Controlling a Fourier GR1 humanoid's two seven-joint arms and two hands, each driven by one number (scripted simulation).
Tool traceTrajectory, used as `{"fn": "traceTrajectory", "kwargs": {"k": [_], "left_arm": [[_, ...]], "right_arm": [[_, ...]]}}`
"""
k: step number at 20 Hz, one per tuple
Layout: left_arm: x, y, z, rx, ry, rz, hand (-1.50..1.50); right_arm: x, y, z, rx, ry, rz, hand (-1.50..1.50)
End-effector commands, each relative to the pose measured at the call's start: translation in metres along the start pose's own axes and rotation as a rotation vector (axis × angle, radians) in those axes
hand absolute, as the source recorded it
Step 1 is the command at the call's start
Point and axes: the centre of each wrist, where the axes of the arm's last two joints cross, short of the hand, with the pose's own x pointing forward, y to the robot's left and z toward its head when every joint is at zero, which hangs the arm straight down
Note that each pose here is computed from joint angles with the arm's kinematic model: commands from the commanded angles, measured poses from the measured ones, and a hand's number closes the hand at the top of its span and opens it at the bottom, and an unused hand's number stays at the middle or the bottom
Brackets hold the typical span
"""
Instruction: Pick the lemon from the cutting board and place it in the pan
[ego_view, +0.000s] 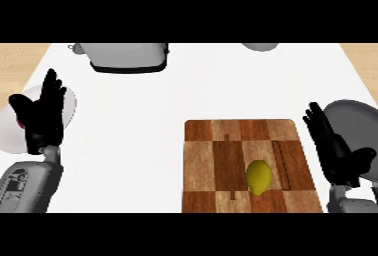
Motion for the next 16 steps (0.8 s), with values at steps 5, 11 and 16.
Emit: {"fn": "traceTrajectory", "kwargs": {"k": [5,11,16], "left_arm": [[0.009,-0.001,0.022,-0.185,-0.038,0.091,0.00],[0.005,0.013,0.020,-0.228,0.035,0.138,0.00],[0.009,-0.003,0.028,-0.255,0.038,0.158,0.00]], "right_arm": [[0.075,-0.012,-0.006,0.014,-0.387,-0.126,1.50],[0.044,-0.034,0.076,-0.209,-0.331,0.370,1.50],[0.040,-0.047,0.140,-0.208,-0.217,0.527,-1.50]]}}
